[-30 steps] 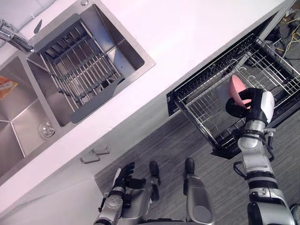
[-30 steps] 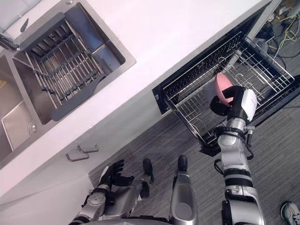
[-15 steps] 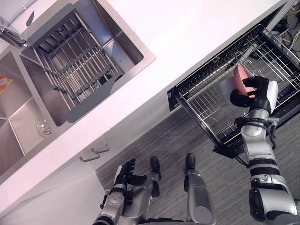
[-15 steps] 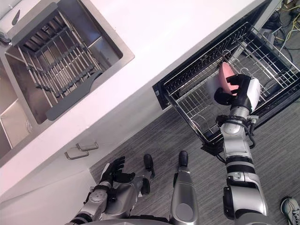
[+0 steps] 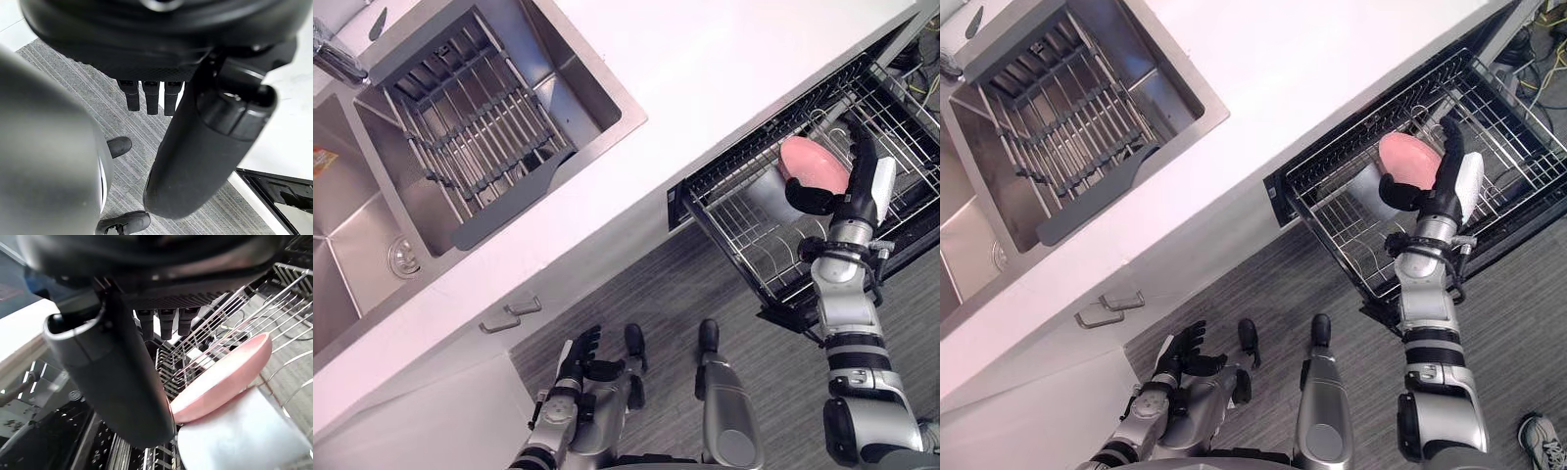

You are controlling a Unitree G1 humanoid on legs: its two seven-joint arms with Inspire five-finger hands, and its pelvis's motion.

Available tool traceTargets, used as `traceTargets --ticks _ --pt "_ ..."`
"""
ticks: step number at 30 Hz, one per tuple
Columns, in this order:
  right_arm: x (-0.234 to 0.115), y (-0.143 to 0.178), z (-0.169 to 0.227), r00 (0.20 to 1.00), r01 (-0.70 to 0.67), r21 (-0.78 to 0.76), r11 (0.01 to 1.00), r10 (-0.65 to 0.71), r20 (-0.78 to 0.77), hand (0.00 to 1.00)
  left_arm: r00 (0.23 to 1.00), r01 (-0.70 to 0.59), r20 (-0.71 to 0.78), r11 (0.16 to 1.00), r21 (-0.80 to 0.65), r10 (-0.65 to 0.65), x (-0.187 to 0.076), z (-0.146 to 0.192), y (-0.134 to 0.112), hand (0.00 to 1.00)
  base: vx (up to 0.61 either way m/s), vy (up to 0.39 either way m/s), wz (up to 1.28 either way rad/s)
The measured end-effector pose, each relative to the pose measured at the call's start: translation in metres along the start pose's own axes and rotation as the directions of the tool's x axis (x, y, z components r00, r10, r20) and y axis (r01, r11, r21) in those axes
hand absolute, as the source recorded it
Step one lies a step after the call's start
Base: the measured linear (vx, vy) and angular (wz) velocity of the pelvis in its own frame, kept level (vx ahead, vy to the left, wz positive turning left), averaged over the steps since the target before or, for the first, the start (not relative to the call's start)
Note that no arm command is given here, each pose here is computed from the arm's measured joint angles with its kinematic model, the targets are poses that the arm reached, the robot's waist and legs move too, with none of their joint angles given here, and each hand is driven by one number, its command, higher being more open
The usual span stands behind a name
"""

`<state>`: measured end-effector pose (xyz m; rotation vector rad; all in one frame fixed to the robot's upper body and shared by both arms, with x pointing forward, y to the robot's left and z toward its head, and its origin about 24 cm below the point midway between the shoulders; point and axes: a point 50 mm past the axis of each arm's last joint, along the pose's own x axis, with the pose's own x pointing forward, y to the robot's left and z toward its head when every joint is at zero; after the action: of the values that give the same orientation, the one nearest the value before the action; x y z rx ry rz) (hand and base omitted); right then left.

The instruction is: Walk over to the sink, pick up the cup, carry it to the dishwasher, place the cup inside the dishwasher, then close the dishwasher door

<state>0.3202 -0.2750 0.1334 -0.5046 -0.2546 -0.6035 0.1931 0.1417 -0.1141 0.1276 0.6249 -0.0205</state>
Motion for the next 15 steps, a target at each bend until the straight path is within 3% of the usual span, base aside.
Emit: traceTargets --ticks 5,15 --pt "-0.021 0.008 -0.007 0.999 -0.035 0.017 0.999 0.036 -0.017 0.90 1.000 -0.001 0.002 1.000 0.007 0.001 0.001 0.001 0.002 0.90 0.00 0.002 0.02" --pt "-0.061 -0.004 0.003 0.992 -0.082 -0.015 0.997 0.083 0.098 0.90 0.999 0.016 -0.031 0.998 0.066 -0.014 0.000 -0.004 0.006 0.90 0.02 0.011 0.04"
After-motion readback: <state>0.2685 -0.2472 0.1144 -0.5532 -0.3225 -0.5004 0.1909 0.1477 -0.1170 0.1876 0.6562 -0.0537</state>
